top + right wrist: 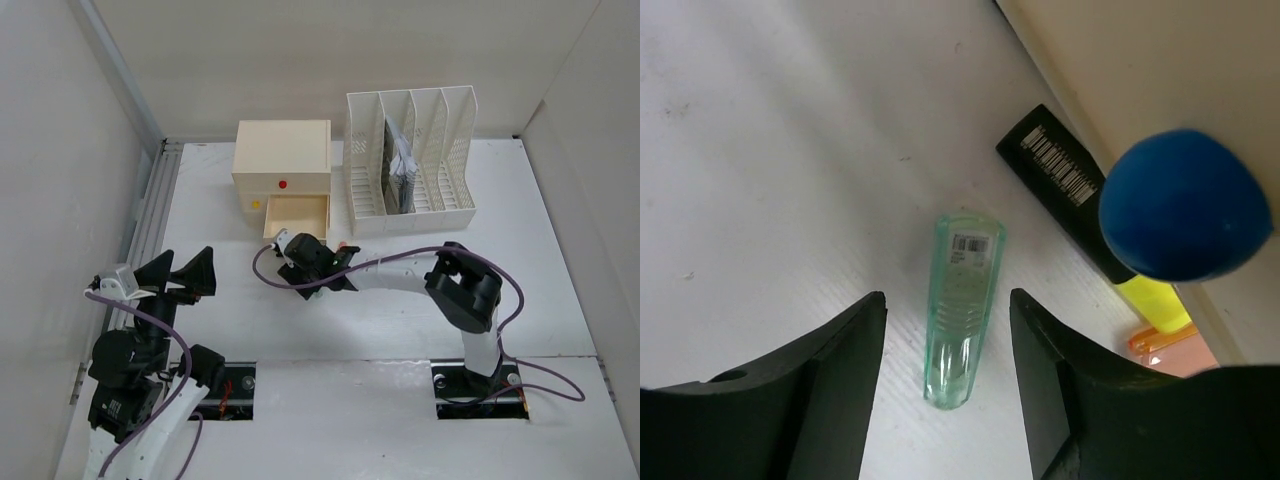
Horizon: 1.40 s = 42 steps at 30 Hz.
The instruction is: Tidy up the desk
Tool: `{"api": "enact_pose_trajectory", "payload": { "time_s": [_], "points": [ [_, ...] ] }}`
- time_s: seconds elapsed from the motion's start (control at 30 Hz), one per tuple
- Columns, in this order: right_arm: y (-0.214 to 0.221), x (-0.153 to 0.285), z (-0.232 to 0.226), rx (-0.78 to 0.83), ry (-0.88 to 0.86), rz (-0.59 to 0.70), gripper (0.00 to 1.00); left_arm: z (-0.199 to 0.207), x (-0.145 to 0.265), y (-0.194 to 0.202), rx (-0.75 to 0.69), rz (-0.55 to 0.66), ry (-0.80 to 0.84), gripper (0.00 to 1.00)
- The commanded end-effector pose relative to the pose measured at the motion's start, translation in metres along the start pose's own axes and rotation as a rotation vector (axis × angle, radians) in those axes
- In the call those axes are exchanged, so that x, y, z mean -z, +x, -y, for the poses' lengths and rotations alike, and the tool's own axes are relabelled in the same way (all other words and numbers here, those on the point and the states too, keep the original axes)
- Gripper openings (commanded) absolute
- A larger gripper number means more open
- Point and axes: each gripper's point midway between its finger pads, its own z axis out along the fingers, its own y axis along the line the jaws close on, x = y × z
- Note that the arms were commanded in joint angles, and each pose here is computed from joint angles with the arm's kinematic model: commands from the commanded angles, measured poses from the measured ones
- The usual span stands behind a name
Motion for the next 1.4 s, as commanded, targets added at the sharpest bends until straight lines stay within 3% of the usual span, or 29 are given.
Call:
{"api": "enact_pose_trajectory", "payload": {
  "time_s": [0.0, 0.43, 0.63, 1.37],
  "points": [
    [0.001, -0.002, 0.012, 0.031, 0.096, 0.044, 0.58, 0.004, 0.001, -0.013, 0.017, 0.051, 0.018, 0.99],
    [0.009, 0.003, 0.01, 0.096, 0.15, 0.105, 0.58, 0.004, 0.003, -0.015, 0.02, 0.059, 0.021, 0.99],
    [-0.002, 0.024, 0.003, 0.128, 0.162, 0.206, 0.58, 0.004, 0.003, -0.015, 0.02, 0.059, 0.021, 0.99],
    [0.024, 0.006, -0.029, 0.117, -0.009, 0.143, 0.56, 0.004, 0.005, -0.017, 0.023, 0.067, 0.024, 0.99]
  ]
}}
